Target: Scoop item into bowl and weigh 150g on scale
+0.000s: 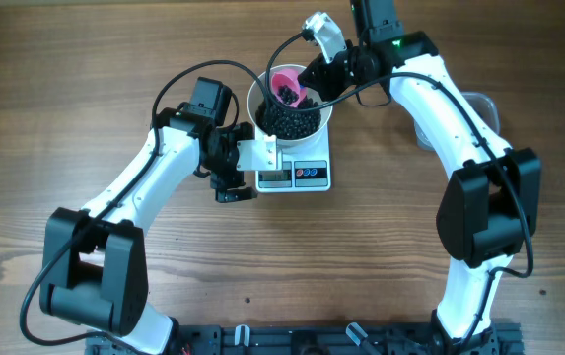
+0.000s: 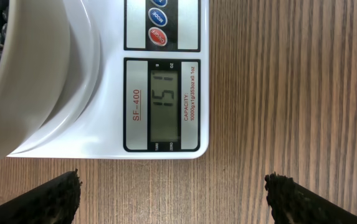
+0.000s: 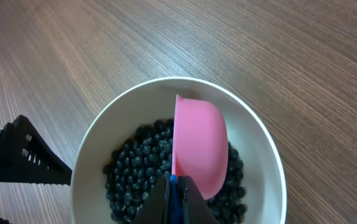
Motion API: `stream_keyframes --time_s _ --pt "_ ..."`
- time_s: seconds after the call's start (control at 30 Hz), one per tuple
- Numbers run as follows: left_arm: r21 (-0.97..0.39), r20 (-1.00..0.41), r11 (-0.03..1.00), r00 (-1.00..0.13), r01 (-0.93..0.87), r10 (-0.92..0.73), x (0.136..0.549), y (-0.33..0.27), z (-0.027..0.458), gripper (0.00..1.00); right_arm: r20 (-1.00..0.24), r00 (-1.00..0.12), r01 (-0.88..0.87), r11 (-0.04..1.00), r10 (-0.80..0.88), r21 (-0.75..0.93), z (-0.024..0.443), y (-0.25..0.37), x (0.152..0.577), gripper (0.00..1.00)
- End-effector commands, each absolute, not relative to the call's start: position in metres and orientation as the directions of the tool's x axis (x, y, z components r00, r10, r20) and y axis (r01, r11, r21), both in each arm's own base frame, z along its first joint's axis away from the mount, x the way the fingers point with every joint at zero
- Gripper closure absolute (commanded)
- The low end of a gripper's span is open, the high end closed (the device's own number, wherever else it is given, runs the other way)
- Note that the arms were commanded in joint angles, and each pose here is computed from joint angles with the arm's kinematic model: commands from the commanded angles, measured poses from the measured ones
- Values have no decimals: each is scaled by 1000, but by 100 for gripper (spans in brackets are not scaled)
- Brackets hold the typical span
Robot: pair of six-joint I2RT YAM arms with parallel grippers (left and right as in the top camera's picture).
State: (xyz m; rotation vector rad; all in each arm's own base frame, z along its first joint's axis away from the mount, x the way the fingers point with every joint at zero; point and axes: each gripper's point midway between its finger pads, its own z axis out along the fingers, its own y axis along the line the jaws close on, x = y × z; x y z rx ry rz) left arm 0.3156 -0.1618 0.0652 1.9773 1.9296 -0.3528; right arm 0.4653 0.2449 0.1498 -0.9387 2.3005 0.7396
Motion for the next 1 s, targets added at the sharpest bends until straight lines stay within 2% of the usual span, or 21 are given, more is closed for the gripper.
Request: stream_keyframes --time_s 0.0,0.1,0.47,0.7,0.77,0.97 --pt "62 -428 -24 48 998 903 312 -163 61 0 -640 -607 -747 613 -471 258 136 244 467 96" --pt "62 -428 -24 48 998 903 312 -163 61 0 -628 -612 -733 644 -481 220 132 237 472 96" --pt "62 -428 -24 48 998 903 312 -163 61 0 -617 -620 -730 645 -486 226 128 236 469 96" --pt "62 -428 -24 48 998 903 312 -163 61 0 -575 -653 -717 647 -493 260 108 233 457 96" --pt "62 -428 -24 48 998 903 312 -163 61 0 -584 -653 -728 612 -482 308 112 241 450 96" --pt "62 -428 -24 48 998 903 312 -163 61 0 -504 -702 -703 607 -504 372 104 237 428 96"
